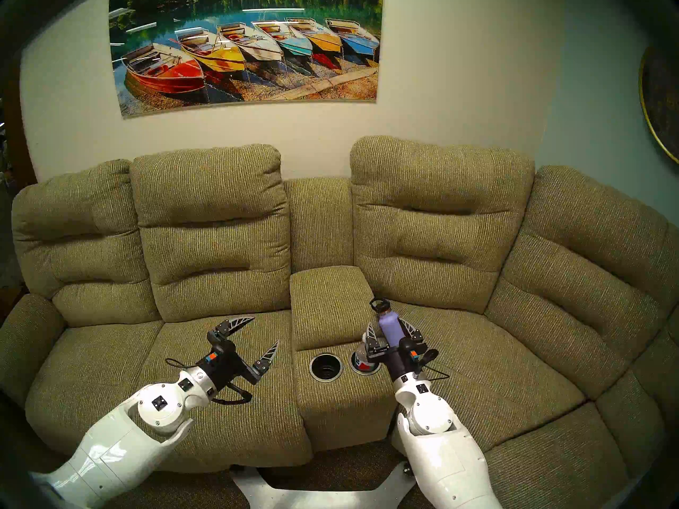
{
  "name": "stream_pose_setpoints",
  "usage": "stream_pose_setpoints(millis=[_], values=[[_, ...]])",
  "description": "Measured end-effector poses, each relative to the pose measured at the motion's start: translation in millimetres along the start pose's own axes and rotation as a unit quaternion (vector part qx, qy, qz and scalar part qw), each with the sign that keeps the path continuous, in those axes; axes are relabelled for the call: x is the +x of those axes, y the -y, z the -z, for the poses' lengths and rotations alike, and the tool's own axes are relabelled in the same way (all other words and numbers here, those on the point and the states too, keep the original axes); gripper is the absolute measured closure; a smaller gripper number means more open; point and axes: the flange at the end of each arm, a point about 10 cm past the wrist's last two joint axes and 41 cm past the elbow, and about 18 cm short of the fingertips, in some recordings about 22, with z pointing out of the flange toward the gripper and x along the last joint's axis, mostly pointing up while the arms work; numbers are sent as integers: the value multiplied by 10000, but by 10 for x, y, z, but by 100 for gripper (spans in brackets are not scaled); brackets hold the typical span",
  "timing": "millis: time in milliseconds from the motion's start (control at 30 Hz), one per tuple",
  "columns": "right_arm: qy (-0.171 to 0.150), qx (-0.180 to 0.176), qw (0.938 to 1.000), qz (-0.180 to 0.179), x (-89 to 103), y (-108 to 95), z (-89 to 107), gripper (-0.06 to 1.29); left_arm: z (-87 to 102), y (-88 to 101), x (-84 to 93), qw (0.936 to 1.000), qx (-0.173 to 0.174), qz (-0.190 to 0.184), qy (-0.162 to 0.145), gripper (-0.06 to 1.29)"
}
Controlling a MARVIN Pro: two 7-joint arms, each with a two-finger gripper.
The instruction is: Take bottles out of cup holder
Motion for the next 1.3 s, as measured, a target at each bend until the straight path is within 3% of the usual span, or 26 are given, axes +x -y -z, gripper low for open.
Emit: stream_pose_setpoints(millis=[233, 467, 1300], values=[[367, 47, 9992, -148, 2, 189, 96, 2, 2, 2, 0, 10000, 2, -4, 1, -2], [530, 20, 9985, -96, -7, 259, 97, 2, 4, 2, -1, 10000, 2, -6, 3, -2], [584, 14, 9982, -163, 7, 260, 29, 2, 7, -1, -2, 10000, -1, -7, 5, -2]])
